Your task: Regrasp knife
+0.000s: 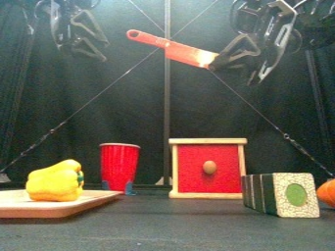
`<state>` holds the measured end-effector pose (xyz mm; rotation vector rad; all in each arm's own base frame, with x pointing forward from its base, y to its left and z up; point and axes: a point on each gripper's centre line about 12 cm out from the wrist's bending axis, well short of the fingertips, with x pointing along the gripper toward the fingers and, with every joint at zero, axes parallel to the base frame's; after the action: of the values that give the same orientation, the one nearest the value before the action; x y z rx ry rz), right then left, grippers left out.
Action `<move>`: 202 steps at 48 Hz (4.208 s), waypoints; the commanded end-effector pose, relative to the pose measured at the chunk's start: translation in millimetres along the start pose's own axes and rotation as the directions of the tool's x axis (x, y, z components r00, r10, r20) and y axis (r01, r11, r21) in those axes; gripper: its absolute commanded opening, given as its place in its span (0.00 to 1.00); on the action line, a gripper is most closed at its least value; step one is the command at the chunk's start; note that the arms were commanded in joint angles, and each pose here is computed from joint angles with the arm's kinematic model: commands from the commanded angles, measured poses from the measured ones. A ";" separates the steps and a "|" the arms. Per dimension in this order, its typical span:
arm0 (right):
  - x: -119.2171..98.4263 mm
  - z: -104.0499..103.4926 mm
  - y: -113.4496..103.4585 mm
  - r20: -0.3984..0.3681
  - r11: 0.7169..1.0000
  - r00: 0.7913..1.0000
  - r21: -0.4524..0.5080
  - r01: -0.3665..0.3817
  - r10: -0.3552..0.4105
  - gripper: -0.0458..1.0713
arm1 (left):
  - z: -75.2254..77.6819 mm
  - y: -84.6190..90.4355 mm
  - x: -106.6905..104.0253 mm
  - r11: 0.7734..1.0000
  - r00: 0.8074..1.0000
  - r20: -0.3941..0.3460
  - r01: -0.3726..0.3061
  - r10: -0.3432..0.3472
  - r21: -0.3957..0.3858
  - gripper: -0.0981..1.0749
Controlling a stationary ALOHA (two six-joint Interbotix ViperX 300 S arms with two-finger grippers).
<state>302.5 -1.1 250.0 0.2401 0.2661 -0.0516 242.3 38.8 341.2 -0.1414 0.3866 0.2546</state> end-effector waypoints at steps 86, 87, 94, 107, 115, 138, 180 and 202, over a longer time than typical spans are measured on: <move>58.2 4.0 19.5 -0.170 0.996 0.985 -0.087 -0.031 0.016 0.34 | -96.2 -47.8 39.0 0.926 0.901 0.233 0.329 -0.366 0.186 0.81; 58.3 4.7 19.2 -0.168 0.996 0.986 -0.086 -0.030 0.015 0.34 | -96.2 -47.0 39.3 0.928 0.903 0.233 0.326 -0.362 0.179 0.81; 58.5 5.3 19.3 -0.167 0.996 0.986 -0.086 -0.030 0.016 0.34 | -95.6 -44.4 40.3 0.938 0.909 0.239 0.317 -0.343 0.140 0.76; 58.6 5.7 17.7 -0.165 0.996 0.986 -0.083 -0.026 0.012 0.34 | -93.3 -46.8 41.8 0.937 0.907 0.240 0.323 -0.346 0.134 0.69; 58.6 5.9 17.8 -0.164 0.996 0.986 -0.083 -0.026 0.012 0.34 | -92.3 -48.3 45.9 0.937 0.910 0.229 0.323 -0.345 0.132 0.69; 58.6 6.1 17.8 -0.163 0.996 0.987 -0.082 -0.026 0.012 0.34 | -93.5 -49.7 53.3 0.939 0.918 0.204 0.320 -0.340 0.129 0.61; 73.9 1.9 16.4 -0.190 0.996 0.982 -0.083 -0.019 0.002 0.34 | -112.5 -44.6 56.0 0.947 0.949 0.079 0.295 -0.306 0.130 0.42; 79.8 2.9 16.6 -0.204 0.995 0.979 -0.094 -0.018 -0.002 0.34 | -116.2 -43.6 56.2 0.948 0.952 0.059 0.291 -0.301 0.131 0.42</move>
<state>373.4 13.7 213.5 0.1576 0.5369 -0.0109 260.1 -12.8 211.5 -0.0694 0.3141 -0.0621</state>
